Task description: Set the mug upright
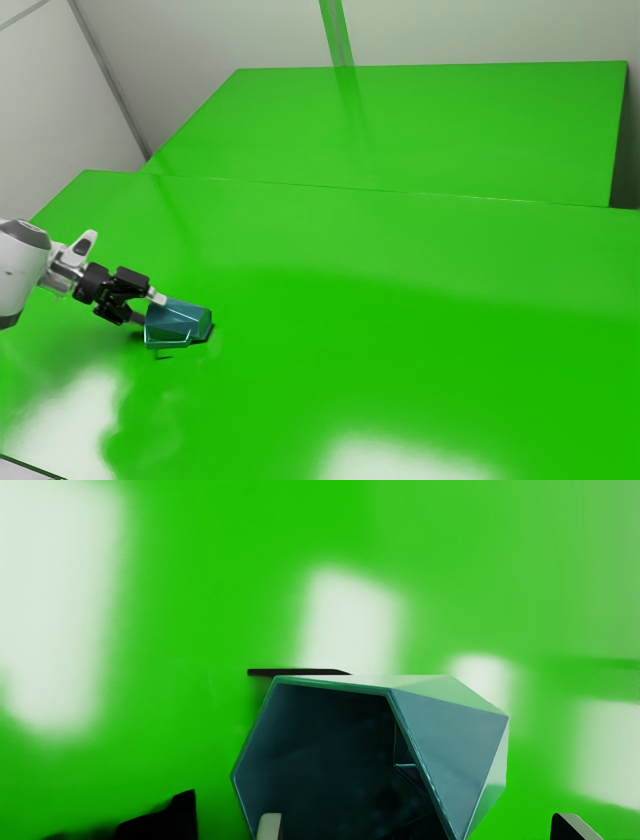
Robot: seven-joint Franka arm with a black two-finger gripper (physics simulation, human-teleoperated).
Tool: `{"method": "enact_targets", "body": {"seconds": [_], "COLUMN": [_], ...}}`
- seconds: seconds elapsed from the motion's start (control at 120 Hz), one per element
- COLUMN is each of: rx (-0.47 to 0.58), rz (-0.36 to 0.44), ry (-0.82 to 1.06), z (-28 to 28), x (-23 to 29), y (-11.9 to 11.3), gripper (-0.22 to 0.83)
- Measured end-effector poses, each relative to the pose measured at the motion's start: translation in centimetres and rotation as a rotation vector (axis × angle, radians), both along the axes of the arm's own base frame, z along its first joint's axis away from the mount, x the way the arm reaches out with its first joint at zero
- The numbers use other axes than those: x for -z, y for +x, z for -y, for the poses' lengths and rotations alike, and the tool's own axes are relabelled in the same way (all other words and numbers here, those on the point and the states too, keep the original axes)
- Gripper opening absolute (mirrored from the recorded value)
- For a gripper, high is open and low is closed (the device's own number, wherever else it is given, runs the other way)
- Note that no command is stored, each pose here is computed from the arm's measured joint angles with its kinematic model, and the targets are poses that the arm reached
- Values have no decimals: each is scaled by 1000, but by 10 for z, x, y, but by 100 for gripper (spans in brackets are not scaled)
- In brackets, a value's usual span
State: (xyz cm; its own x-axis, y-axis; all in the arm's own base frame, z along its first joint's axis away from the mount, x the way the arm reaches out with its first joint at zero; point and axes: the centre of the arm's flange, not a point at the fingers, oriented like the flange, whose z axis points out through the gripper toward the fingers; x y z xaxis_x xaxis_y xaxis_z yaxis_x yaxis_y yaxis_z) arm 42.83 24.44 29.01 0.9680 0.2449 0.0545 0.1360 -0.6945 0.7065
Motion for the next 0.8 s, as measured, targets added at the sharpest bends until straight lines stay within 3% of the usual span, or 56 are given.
{"method": "enact_targets", "body": {"seconds": [0.367, 0.8], "rx": [23, 14], "rz": [13, 19], "ry": [-14, -30], "z": [18, 22], "x": [0, 1], "y": [10, 10], "gripper": [57, 23]}}
